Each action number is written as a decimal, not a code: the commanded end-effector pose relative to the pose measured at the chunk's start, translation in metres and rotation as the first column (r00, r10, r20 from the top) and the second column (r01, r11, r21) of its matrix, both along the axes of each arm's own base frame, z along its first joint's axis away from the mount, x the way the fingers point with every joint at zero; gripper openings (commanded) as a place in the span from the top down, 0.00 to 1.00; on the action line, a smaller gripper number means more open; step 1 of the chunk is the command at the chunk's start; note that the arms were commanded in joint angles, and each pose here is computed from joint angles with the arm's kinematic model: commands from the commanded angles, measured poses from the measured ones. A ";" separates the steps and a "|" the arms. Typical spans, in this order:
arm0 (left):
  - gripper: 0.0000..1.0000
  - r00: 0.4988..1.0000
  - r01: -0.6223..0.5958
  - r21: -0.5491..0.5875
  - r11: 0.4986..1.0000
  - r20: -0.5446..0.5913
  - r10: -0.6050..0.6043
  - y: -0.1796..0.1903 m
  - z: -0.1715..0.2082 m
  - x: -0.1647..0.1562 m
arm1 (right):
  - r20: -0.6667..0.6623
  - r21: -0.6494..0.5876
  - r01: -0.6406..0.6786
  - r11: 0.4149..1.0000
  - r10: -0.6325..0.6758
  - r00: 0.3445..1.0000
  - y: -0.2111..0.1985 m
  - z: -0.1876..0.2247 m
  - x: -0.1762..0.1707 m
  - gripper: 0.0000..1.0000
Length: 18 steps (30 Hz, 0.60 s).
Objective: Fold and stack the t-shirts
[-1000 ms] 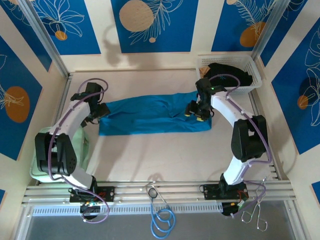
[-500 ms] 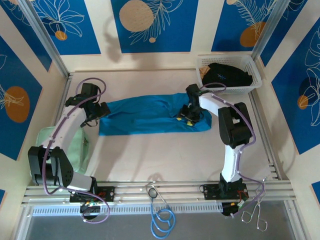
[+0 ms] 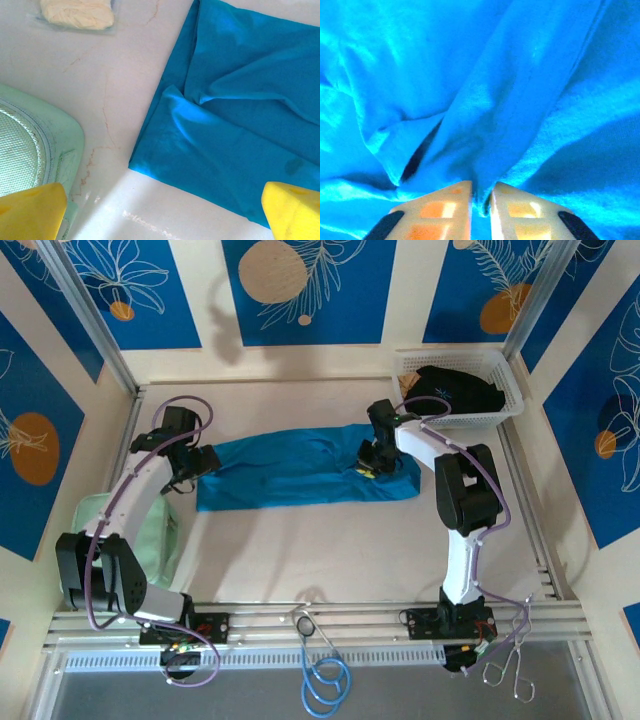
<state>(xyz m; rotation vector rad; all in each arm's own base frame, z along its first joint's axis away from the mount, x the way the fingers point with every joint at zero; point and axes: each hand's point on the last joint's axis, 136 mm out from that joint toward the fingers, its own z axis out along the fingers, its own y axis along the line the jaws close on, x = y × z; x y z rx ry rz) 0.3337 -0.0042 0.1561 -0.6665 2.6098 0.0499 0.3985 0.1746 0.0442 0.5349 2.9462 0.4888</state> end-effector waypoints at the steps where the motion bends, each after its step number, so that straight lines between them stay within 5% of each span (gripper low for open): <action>1: 0.00 1.000 0.013 0.014 1.000 -0.023 -0.012 0.000 -0.002 -0.007 | -0.002 -0.003 0.005 1.000 -0.005 1.000 0.001 -0.002 0.007 0.99; 18: 0.00 0.999 0.013 0.029 0.999 -0.036 -0.012 0.002 -0.006 -0.007 | 0.083 -0.019 -0.059 0.998 0.060 0.995 0.023 0.027 0.066 1.00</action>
